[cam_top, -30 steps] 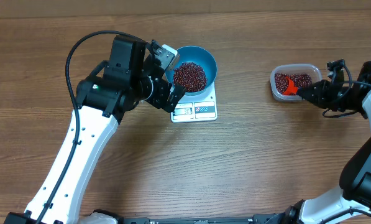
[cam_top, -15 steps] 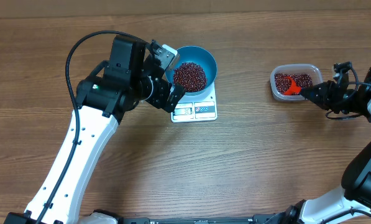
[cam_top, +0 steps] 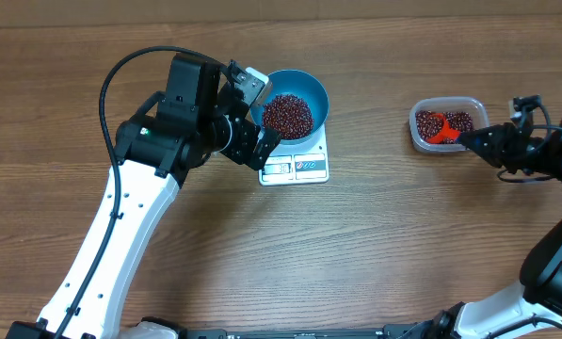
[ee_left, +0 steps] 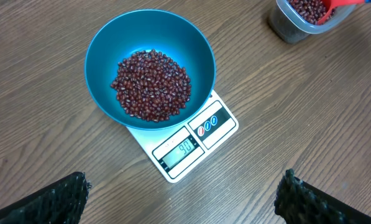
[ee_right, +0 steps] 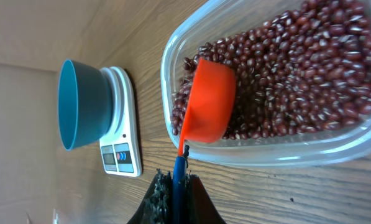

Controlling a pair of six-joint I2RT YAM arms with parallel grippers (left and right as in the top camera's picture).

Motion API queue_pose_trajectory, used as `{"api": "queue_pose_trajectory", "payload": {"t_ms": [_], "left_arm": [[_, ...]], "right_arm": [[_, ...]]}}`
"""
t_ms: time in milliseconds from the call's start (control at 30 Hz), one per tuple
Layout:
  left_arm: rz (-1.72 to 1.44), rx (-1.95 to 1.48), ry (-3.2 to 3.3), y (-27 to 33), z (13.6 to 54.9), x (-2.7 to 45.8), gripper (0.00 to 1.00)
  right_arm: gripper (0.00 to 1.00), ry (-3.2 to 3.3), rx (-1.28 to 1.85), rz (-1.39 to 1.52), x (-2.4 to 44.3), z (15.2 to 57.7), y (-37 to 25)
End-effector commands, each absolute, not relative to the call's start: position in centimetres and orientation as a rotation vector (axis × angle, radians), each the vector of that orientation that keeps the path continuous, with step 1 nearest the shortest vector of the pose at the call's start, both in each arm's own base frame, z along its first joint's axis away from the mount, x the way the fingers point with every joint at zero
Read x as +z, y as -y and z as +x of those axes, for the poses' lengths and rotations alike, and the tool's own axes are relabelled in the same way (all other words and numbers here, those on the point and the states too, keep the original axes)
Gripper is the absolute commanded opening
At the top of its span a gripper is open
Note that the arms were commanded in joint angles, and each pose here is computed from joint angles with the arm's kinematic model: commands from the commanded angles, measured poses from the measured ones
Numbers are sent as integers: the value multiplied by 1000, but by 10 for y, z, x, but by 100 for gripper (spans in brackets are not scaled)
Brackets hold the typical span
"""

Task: Scoop item into bowl and weigh 150g on scale
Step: 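Dip the red scoop into the tub beans and lift it full, right gripper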

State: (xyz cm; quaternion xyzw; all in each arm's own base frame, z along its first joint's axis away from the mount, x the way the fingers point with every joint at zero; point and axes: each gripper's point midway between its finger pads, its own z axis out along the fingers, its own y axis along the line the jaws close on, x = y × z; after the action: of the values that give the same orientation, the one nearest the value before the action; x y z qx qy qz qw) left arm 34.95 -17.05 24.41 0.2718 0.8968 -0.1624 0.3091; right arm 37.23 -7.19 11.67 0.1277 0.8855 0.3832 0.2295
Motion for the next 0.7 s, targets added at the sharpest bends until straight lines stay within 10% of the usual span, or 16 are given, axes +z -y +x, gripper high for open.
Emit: {"api": "queue_pose_trajectory", "payload": {"t_ms": [0,667], "left_arm": [[744,-438,-2318,173,347,259,100],[744,-438,-2318,173,347,259,100]], "right_arm": [[4,-2374,1123,399,121,370,79],[4,-2234,1204,443,139,368,98]]}}
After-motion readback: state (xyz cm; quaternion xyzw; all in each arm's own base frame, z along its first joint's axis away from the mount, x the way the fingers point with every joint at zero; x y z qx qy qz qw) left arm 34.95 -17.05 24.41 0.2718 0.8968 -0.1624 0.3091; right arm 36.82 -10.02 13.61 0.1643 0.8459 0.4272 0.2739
